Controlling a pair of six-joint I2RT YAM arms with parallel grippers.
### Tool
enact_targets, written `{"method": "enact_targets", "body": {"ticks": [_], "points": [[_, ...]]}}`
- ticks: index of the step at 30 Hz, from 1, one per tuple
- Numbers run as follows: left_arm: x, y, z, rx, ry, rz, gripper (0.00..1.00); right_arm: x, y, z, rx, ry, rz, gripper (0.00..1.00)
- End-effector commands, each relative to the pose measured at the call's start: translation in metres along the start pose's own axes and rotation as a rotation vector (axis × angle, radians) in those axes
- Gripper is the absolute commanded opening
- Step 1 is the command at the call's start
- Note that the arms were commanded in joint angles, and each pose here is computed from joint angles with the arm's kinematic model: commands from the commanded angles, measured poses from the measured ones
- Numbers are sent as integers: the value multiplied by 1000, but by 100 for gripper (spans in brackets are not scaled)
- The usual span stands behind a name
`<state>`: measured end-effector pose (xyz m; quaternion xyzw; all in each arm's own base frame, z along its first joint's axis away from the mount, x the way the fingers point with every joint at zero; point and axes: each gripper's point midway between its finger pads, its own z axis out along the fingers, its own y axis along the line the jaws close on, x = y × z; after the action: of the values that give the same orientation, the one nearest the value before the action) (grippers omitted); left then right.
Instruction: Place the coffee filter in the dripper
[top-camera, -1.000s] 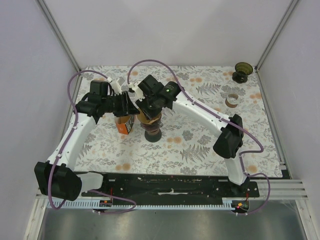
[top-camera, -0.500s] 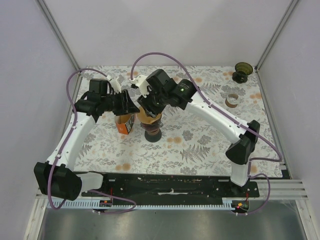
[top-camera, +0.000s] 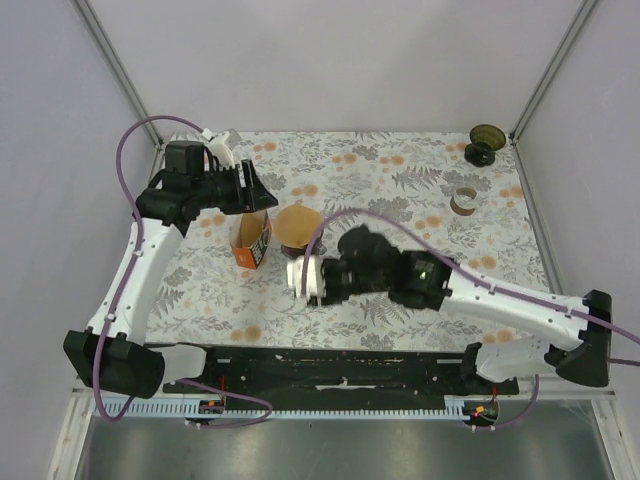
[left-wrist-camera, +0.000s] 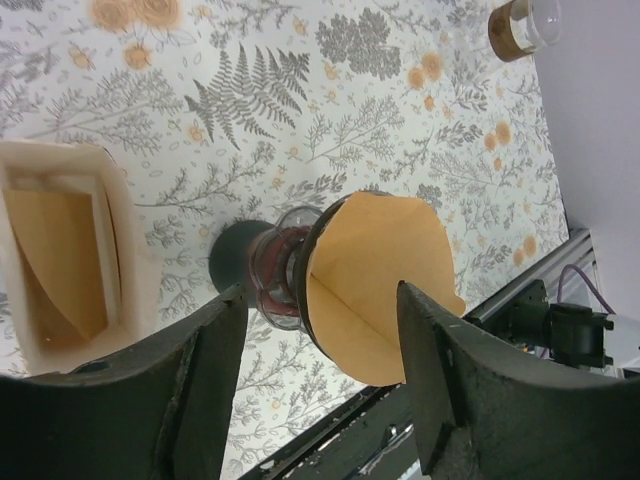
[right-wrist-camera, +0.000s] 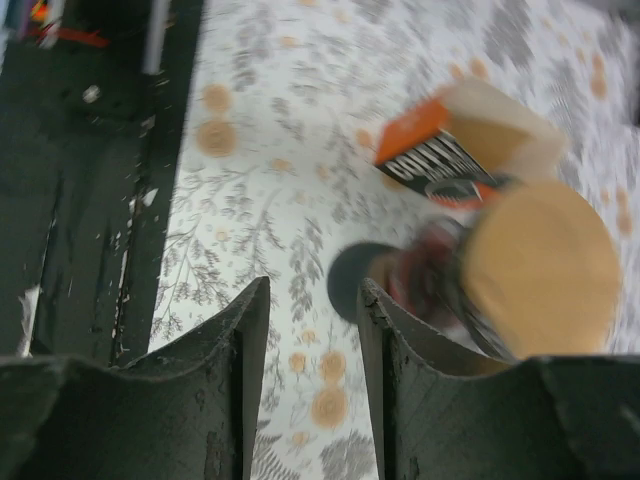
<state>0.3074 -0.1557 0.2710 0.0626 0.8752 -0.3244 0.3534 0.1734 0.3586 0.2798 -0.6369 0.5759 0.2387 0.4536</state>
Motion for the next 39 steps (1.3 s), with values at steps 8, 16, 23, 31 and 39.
{"method": "enact_targets", "body": {"ticks": [8,16,23,31,39], "points": [[-33,16,-27,-66,-116,78,70,92,35,103,11,213,-843,53],[-37,22,-30,-83,-130,83,71,148,26,146,50,334,-1078,56],[-41,18,-28,-60,-125,84,71,174,8,163,69,389,-1131,56],[-46,13,-27,-35,-116,84,71,199,-33,167,97,434,-1132,59],[-53,16,-25,-46,-113,96,71,221,-106,181,170,473,-1113,58]]}}
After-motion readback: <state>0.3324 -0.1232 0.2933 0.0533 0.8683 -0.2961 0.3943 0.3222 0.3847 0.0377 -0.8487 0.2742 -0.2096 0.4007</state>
